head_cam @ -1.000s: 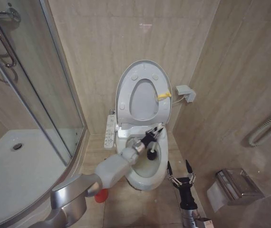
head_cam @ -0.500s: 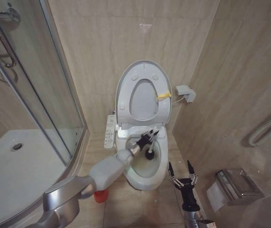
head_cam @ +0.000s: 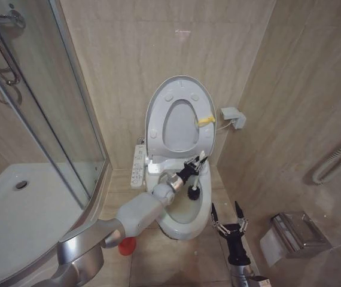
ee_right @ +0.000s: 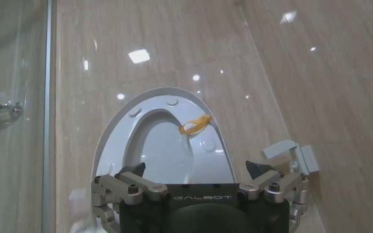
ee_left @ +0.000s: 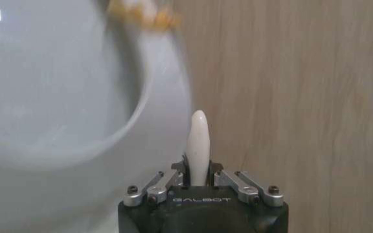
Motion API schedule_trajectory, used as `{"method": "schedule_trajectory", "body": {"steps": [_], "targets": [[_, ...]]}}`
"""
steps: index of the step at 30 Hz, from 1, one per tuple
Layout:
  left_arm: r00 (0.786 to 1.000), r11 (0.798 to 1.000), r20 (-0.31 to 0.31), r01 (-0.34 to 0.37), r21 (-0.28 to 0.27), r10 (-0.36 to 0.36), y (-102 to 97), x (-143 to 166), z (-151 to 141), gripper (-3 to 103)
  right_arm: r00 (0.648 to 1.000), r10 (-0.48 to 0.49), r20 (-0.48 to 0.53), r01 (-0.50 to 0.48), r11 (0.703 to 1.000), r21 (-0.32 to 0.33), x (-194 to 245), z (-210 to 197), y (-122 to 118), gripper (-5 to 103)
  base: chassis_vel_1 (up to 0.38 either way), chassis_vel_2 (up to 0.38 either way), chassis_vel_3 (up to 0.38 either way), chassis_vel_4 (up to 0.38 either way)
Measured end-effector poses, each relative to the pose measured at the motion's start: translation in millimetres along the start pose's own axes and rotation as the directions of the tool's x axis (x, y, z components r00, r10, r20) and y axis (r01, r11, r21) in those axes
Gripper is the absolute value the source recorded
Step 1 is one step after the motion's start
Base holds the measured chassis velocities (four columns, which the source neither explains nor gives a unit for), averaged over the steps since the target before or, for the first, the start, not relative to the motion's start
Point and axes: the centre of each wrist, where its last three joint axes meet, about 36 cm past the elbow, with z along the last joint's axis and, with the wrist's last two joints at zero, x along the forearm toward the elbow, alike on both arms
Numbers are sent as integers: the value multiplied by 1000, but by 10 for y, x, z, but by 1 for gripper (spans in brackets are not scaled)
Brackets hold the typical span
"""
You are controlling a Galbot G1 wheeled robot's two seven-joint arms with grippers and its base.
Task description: Open the toilet lid, clean the toilet bowl with a toilet brush, close the toilet lid, and flush.
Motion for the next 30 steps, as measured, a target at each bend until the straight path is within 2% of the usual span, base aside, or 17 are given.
{"method": "schedule_trajectory", "body": {"steps": [2, 5, 8, 11, 13, 15, 16, 17, 19, 22, 24, 25, 27, 30], "targets": [[999, 1000, -39, 13, -17, -14, 91, 177, 123, 21, 1000, -1, 1, 1, 1000, -1, -3, 2, 9, 100, 0, 0, 0, 0], [999, 1000, -26, 24, -15, -25, 100, 181, 102, 21, 1000, -2, 1, 2, 1000, -1, -9, 4, 11, 100, 0, 0, 0, 0], [997, 999, 75, 22, 33, -24, -101, -75, -190, 21, 1000, -2, 0, 2, 1000, 0, -5, 8, 11, 100, 0, 0, 0, 0], [995, 998, 98, 6, 64, -12, -219, -142, -286, 21, 1000, -3, -1, 3, 1000, 2, 2, 7, 5, 100, 0, 0, 0, 0], [997, 998, 82, 5, 65, -10, -226, -103, -247, 21, 1000, -3, -1, 3, 1000, 4, 3, 5, 1, 100, 0, 0, 0, 0], [1000, 999, 14, 17, 45, -17, -128, 95, -57, 21, 1000, -5, 1, 5, 1000, 7, -8, 2, -2, 100, 0, 0, 0, 0], [1000, 999, 14, 17, 45, -17, -128, 95, -57, 21, 1000, -5, 1, 5, 1000, 7, -8, 2, -2, 100, 0, 0, 0, 0], [999, 999, -37, 28, 23, -27, -14, 268, 60, 21, 1000, -4, 3, 4, 1000, 9, -23, 0, -13, 100, 0, 0, 0, 0], [996, 999, -86, 37, 1, -37, 119, 430, 126, 21, 1000, -4, 4, 4, 1000, 10, -51, 4, -27, 100, 0, 0, 0, 0], [995, 999, -94, 38, 3, -37, 120, 391, 66, 21, 1000, -5, -3, 5, 1000, 12, -67, 13, -33, 100, 26, 35, 3, -2], [998, 999, -57, 22, 24, -21, 64, 165, -147, 21, 1000, -7, -8, 7, 1000, 12, -91, 19, -36, 100, 0, 0, 0, 0], [998, 999, -57, 22, 24, -21, 64, 165, -147, 21, 1000, -7, -8, 7, 1000, 12, -91, 19, -36, 100, 0, 0, 0, 0], [1000, 999, -25, -15, 37, 15, 17, 5, -287, 21, 1000, -6, -12, 7, 1000, 13, -100, 26, -41, 100, 0, 0, 0, 0], [998, 998, -31, -46, 30, 47, 77, 12, -296, 21, 1000, -7, -14, 8, 1000, 14, -96, 30, -44, 100, 0, 0, 0, 0]]}}
